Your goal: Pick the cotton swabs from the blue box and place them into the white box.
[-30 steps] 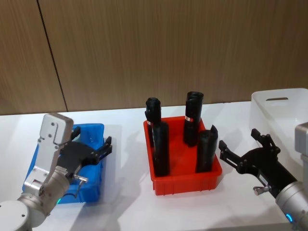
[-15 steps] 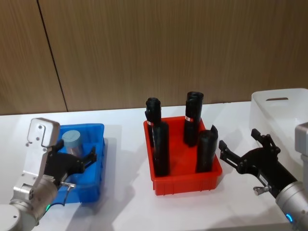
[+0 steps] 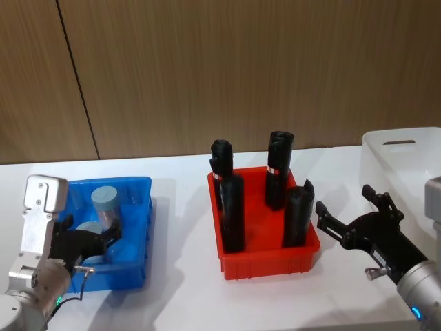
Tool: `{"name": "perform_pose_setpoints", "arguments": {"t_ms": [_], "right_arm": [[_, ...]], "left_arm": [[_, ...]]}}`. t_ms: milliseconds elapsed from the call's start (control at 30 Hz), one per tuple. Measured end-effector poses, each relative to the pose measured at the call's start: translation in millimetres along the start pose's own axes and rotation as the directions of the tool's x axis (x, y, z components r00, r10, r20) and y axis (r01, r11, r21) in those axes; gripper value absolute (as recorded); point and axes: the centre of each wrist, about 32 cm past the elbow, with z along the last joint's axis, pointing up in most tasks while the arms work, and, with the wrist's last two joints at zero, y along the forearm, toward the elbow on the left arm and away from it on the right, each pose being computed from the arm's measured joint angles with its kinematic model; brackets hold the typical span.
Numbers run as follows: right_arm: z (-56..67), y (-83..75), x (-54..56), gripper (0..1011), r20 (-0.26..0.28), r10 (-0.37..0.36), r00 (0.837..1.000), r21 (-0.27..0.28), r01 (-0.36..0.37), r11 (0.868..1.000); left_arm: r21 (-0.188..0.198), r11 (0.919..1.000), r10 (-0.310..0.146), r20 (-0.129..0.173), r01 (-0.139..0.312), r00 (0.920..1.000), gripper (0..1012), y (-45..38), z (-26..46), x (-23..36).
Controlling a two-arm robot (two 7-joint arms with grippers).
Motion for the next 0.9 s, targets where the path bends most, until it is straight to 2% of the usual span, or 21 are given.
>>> {"name": "perform_pose_setpoints", "arguments": {"t_ms": [233, 567, 900], "right_arm": [[0.0, 0.0, 0.0, 1002, 0.000, 0.000, 1.000, 0.000, 0.000, 1.000], [0.0, 0.0, 0.0, 1002, 0.000, 0.000, 1.000, 0.000, 0.000, 1.000], [0.0, 0.0, 0.0, 1002, 0.000, 0.000, 1.000, 0.000, 0.000, 1.000]], "left_arm": [[0.028, 0.9993, 0.027, -0.030, -0.026, 0.9992, 1004, -5.3, -4.1, 6.0], [0.056, 0.9973, 0.051, -0.050, -0.048, 0.9974, 1004, -15.0, -7.7, 10.9], [0.081, 0.9954, 0.055, -0.063, -0.050, 0.9965, 1004, -24.2, -8.9, 13.9]]}}
